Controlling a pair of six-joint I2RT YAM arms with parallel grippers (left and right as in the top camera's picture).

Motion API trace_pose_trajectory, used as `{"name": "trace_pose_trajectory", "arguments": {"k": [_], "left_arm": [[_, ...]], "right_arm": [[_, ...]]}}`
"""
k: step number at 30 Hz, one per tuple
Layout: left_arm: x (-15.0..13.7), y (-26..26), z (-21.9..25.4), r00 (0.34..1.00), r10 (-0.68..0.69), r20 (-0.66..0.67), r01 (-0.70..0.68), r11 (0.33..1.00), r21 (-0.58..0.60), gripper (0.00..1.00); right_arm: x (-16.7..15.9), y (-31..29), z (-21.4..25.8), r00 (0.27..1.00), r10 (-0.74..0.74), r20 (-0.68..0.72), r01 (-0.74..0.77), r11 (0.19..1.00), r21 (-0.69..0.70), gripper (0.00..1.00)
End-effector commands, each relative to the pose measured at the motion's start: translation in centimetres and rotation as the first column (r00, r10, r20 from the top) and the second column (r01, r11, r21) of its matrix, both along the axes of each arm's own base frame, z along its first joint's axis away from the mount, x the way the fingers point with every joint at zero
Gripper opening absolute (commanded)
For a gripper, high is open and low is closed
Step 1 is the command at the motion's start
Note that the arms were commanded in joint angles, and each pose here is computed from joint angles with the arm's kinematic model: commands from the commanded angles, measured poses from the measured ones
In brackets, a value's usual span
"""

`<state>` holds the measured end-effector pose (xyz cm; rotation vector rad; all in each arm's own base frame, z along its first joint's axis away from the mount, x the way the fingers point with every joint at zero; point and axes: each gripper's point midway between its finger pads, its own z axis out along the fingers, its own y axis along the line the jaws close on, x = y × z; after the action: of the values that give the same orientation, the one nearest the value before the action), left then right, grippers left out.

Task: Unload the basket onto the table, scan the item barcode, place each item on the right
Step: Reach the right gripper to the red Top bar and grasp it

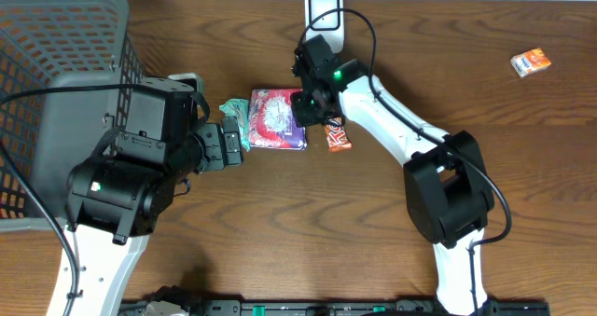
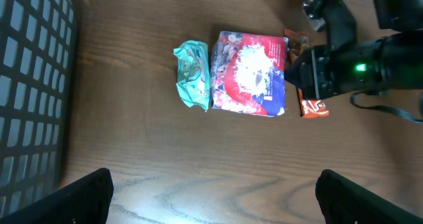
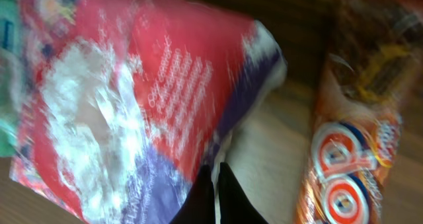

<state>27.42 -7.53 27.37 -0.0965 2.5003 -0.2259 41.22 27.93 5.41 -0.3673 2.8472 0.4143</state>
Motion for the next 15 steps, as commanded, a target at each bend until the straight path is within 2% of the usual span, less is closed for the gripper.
{"name": "trace_pose_trajectory", "arguments": {"k": [1,3,4,5,15], "left_arm": [[0.1,0.3,0.3,1.000,0.006,0.010,-0.007,1.000,0.011,0.98],[0.1,0.3,0.3,1.000,0.006,0.010,-0.007,1.000,0.011,0.98],[0.1,0.3,0.3,1.000,0.006,0.010,-0.007,1.000,0.011,0.97],[0.1,0.3,0.3,1.000,0.006,0.010,-0.007,1.000,0.011,0.98],[0.1,0.3,0.3,1.000,0.006,0.010,-0.007,1.000,0.011,0.98]], "right_arm": [[2.5,-1.9,2.4,0.997,-0.055,0.062,0.057,0.998,-0.032,0.09],[3.1,-3.3,2.7,0.996,-0.041,0.080,0.047,0.996,-0.073,0.22],[3.3,-4.1,2.6,0.996,-0.037,0.082,0.045,0.995,-0.093,0.33],[3.3,-4.7,2.5,0.997,-0.028,0.078,0.036,0.994,-0.104,0.37],[3.0,-6.4,-2.5,0.999,0.045,-0.006,-0.046,0.982,-0.181,0.43]]}}
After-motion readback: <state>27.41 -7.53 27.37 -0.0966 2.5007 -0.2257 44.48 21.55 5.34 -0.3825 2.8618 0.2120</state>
